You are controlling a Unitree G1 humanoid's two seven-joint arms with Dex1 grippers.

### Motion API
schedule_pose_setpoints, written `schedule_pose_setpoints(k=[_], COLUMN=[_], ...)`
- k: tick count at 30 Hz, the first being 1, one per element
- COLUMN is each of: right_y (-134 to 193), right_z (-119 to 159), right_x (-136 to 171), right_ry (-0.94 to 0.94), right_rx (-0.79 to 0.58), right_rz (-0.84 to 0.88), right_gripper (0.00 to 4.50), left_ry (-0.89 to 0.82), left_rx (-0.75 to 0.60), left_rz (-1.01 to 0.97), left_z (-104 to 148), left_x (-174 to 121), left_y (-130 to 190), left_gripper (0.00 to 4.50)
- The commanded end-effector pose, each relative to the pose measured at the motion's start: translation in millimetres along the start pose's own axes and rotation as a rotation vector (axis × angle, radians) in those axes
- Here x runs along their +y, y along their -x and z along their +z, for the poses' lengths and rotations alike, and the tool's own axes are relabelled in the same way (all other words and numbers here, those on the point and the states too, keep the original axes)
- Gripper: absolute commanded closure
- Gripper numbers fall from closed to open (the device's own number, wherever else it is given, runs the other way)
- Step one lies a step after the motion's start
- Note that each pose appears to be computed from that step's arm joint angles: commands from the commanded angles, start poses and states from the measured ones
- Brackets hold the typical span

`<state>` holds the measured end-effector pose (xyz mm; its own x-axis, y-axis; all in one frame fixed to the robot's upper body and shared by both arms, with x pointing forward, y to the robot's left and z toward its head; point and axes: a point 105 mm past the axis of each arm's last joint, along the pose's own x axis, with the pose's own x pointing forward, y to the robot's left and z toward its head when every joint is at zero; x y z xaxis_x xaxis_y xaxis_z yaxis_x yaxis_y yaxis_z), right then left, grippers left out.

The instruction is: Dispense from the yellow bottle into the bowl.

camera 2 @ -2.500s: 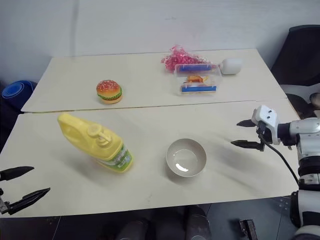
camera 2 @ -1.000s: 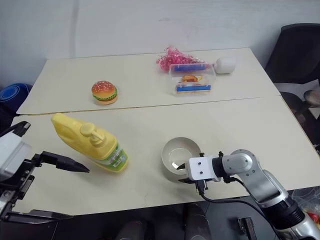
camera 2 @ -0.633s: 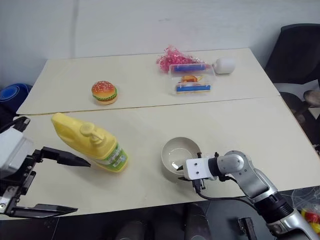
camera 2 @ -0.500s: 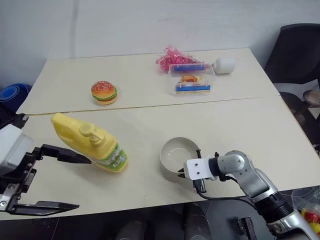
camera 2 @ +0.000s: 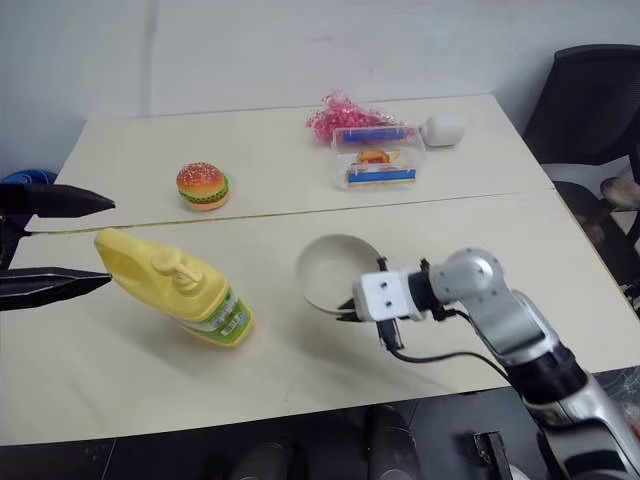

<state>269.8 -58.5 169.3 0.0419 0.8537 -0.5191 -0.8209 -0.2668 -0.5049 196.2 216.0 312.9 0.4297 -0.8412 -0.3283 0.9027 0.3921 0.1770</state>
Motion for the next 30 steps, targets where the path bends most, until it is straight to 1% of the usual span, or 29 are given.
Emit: schedule_pose_setpoints(k=[1,2,4,7,9,12,14,15,25,29,30], right_y=[-11.7,-14.1,-16.5,-17.0,-16.7,-12.1,-9.0,-7.8,1.8,2.4,5.5], right_z=[21.7,25.2,30.3,35.6,36.7,45.8,50.7,52.1,70.3,82.0,83.6], right_x=[-9.5,-13.3,-17.1,-12.8,-11.5,-7.2,-6.6,-7.5,-18.3,-24.1,-22.3], right_ry=[0.028,0.037,0.048,0.12,0.142,0.149,0.169,0.179,0.241,0.248,0.279], right_rx=[-0.049,-0.051,-0.056,-0.059,-0.053,-0.067,-0.066,-0.062,-0.07,-0.1,-0.101], right_rz=[0.045,0.056,0.076,0.156,0.187,0.257,0.286,0.293,0.357,0.368,0.389], right_gripper=[4.5,4.5,4.5,4.5,4.5,4.5,4.5,4.5,4.5,4.5,4.5], left_ry=[-0.041,-0.042,-0.059,-0.078,-0.091,-0.113,-0.125,-0.129,-0.16,-0.183,-0.189], left_rx=[0.0,0.003,0.019,0.017,0.009,-0.01,-0.014,-0.019,-0.039,-0.027,-0.03], left_rz=[-0.006,-0.025,-0.049,-0.069,-0.076,-0.092,-0.1,-0.106,-0.139,-0.157,-0.157], left_z=[-2.4,-5.4,-11.4,-17.9,-18.8,-17.5,-16.7,-16.0,-11.6,-12.7,-11.5], left_x=[7.7,8.1,9.2,14.4,17.9,22.3,24.7,25.5,30.4,28.8,29.1], left_y=[0.4,-2.6,-7.5,-16.8,-21.4,-29.1,-33.7,-35.5,-41.9,-45.6,-46.2], left_gripper=[0.39,0.52,1.14,2.05,2.71,3.68,4.25,4.45,4.45,4.45,4.45])
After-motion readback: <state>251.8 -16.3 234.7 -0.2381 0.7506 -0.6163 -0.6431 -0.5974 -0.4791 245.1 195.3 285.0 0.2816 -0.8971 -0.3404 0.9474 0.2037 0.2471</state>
